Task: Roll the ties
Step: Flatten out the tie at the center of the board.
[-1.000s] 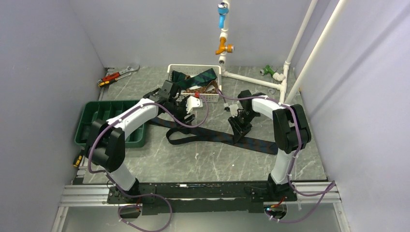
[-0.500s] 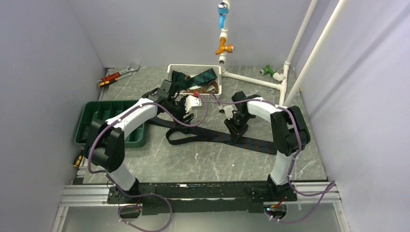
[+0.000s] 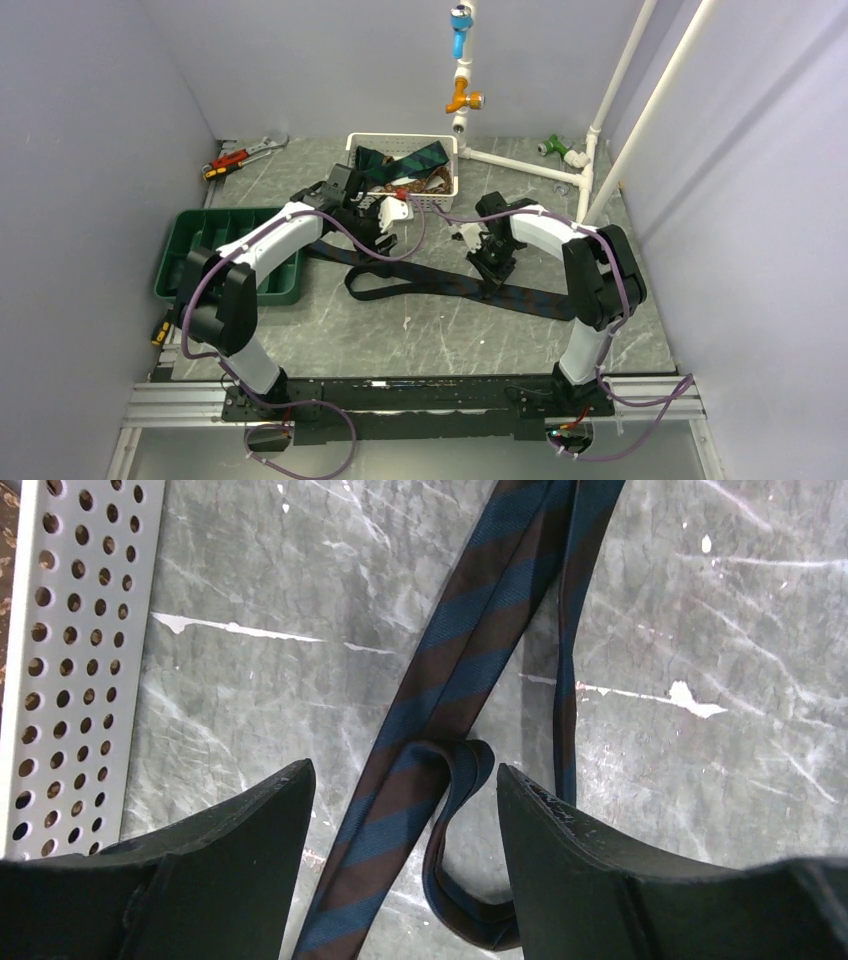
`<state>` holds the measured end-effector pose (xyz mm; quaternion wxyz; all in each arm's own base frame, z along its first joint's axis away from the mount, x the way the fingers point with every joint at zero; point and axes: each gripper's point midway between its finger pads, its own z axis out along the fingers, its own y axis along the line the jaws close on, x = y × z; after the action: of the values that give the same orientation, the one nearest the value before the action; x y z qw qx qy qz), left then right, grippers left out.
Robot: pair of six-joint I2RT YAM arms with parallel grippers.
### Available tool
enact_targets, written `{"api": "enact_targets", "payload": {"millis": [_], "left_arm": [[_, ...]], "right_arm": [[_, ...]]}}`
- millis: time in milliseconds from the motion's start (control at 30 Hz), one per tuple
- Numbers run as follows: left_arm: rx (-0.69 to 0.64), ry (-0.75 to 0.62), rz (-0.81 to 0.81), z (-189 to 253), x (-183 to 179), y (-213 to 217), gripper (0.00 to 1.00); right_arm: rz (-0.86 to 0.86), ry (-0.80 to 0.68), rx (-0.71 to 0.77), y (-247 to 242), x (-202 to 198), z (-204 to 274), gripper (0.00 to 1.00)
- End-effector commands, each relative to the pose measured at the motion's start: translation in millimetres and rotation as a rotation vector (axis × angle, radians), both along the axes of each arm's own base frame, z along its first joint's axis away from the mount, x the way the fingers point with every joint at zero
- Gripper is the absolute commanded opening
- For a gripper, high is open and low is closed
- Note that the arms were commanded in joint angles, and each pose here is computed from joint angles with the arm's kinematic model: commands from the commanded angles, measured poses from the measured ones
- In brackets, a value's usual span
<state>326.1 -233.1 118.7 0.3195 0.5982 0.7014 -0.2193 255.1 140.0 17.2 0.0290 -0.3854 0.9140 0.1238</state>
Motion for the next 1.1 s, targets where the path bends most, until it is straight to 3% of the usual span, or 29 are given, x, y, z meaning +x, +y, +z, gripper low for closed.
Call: {"api": "enact_targets", "payload": {"millis": [0, 300, 500, 700, 833, 1067], "left_arm": [[0.013, -0.034, -0.109, 7, -14, 6, 0.72], [0.166, -0.176, -0.358, -34, -39, 35, 0.87], [0.205, -0.263, -0.455, -35, -30, 44, 0.87], [0.209, -0.343, -0.499, -36, -1, 38, 0.85], [0.233, -0.35, -0.46, -39, 38, 29, 0.81], [0.37, -0.334, -0.484, -76, 85, 31, 0.81]], "right_arm": [[0.031, -0.042, -0.044, -18, -1, 30, 0.0], [-0.039, 0.021, -0.098, -74, -17, 25, 0.0], [-0.105, 0.027, -0.136, -119, -28, 27, 0.0], [-0.145, 0.034, -0.109, -129, -38, 25, 0.0], [-0.161, 0.015, -0.059, -122, -35, 37, 0.0], [-0.179, 0.008, -0.043, -119, -31, 46, 0.0]]}}
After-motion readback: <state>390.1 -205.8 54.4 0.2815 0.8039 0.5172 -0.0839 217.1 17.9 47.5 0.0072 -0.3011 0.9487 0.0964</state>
